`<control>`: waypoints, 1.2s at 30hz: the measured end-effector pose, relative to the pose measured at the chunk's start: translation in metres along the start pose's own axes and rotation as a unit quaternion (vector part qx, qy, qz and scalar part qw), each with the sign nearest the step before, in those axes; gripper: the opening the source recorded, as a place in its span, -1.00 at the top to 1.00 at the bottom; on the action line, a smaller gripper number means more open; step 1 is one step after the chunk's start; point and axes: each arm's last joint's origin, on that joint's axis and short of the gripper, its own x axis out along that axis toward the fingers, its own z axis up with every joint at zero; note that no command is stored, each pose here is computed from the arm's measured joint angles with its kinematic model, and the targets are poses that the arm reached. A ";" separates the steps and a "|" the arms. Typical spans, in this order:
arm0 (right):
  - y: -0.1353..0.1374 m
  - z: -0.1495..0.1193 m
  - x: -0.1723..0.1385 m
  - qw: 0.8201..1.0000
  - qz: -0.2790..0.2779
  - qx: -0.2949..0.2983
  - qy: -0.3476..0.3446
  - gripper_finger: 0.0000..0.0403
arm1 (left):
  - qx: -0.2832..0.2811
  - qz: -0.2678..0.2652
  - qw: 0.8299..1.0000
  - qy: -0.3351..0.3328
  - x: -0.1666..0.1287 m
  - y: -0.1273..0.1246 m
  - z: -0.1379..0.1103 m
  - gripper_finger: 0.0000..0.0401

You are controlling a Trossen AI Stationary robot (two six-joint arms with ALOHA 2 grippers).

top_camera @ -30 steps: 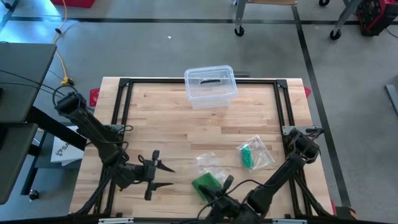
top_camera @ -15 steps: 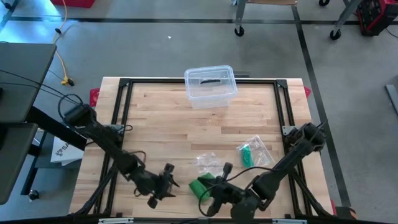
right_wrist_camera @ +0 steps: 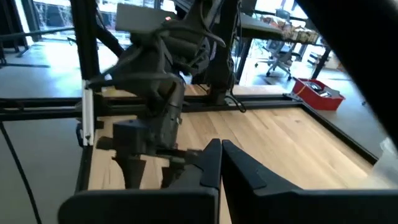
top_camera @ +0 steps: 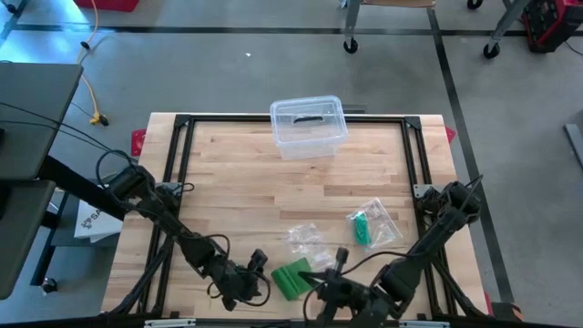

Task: Roll bandage
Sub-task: Roll the green bandage

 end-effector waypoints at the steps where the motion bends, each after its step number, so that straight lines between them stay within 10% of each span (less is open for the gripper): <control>1: -0.001 -0.001 0.001 1.000 -0.003 0.003 0.004 1.00 | 0.003 -0.001 1.000 0.001 -0.001 0.000 0.000 -0.05; 15: -0.010 -0.010 0.014 0.998 0.001 0.033 0.047 1.00 | 0.160 0.072 0.984 -0.019 0.033 -0.001 -0.010 -0.12; 28: -0.006 -0.011 0.007 0.998 0.011 0.034 0.046 1.00 | 0.090 0.044 0.995 0.009 0.054 0.037 -0.028 -0.20; 36: -0.005 -0.012 0.004 0.998 0.013 0.039 0.047 1.00 | 0.018 0.037 0.999 0.009 0.054 0.043 -0.027 0.11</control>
